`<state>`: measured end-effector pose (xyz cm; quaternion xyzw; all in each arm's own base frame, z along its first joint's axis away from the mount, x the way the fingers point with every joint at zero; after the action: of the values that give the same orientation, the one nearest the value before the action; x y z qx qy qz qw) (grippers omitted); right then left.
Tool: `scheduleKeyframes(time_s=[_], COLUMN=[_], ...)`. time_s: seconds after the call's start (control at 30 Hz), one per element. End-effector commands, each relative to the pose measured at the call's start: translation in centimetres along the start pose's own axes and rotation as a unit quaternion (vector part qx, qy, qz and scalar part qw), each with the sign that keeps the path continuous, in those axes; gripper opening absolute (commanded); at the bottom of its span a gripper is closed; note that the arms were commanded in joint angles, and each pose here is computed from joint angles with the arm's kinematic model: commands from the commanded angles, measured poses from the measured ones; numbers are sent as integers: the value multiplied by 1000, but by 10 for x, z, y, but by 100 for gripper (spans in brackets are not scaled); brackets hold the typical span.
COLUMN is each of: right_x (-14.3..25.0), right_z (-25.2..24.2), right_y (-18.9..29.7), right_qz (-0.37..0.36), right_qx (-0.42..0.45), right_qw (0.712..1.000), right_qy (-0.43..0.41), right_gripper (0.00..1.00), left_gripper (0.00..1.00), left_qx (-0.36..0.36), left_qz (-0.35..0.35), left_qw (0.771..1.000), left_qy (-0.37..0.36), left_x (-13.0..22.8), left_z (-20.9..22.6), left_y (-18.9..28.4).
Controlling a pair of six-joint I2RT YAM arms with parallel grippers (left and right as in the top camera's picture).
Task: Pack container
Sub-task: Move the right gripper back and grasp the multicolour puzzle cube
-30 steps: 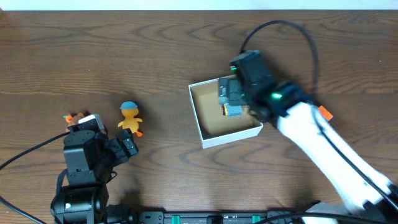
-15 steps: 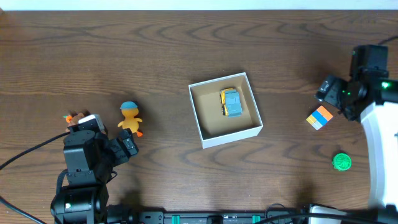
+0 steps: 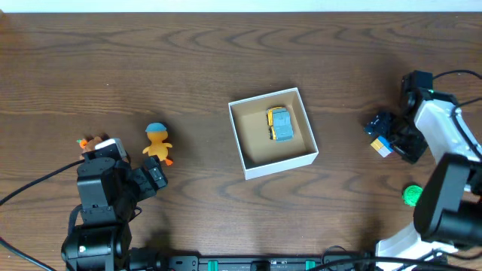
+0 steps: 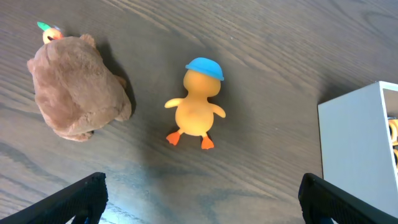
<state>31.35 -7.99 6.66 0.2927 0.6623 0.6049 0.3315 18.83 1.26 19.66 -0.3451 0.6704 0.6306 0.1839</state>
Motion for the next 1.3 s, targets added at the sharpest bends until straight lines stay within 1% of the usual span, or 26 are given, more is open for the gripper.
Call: scheduleKeyframes(time_s=[0.0, 0.17, 0.23, 0.33, 0.37, 0.53, 0.7, 0.83, 0.97, 1.07, 1.27], right_x=[0, -5, -5, -5, -5, -5, -6, -6, -6, -6, -5], right_z=[5, 9, 10, 10, 10, 10, 10, 10, 10, 10, 10], right_y=[-12, -13, -13, -13, -13, -13, -13, -13, -13, -13, -13], right_qz=[9, -4, -4, -5, -5, -5, -5, -6, -6, -6, -5], right_qx=[-2, -12, -13, -13, -13, -13, -13, -14, -14, -14, -13], right_qw=[1000, 1000, 1000, 1000, 1000, 1000, 1000, 1000, 1000, 1000, 999], right_qy=[4, 20, 21, 21, 21, 21, 21, 21, 21, 23, 41], right_gripper=[99, 99, 97, 89, 85, 74, 69, 62, 60, 52, 48], left_gripper=[98, 98, 98, 98, 98, 98, 98, 98, 98, 98, 98], left_qx=[4, 3, 3, 1, 1, 0, 0, 0, 0, 0, 0], left_qz=[-5, 0, 3, 10, 13, 19, 19, 19, 19, 19, 19], left_qw=[1000, 1000, 1000, 1000, 1000, 1000, 1000, 1000, 1000, 1000, 1000], left_qy=[4, 4, 4, 4, 5, 5, 5, 5, 5, 5, 5], left_x=[-5, -4, -4, -3, -3, -2, -2, -2, -2, -2, -2], left_z=[-1, -1, -1, -1, -1, -1, -1, -1, -1, -1, -1], left_y=[5, 4, 2, 0, -1, -3, -4, -4, -4, -4, -4])
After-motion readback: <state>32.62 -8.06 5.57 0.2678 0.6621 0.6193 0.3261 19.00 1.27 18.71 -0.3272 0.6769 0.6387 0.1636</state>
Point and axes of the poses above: each gripper's point midway between its finger pads, its own y axis back along the fingers, its own z axis along the line the jaws close on, x = y × z, the point moved 4 cm from there along y, back along the fingers, and after that the axes turned 9 degrees about -y, right-handed, at the moved point
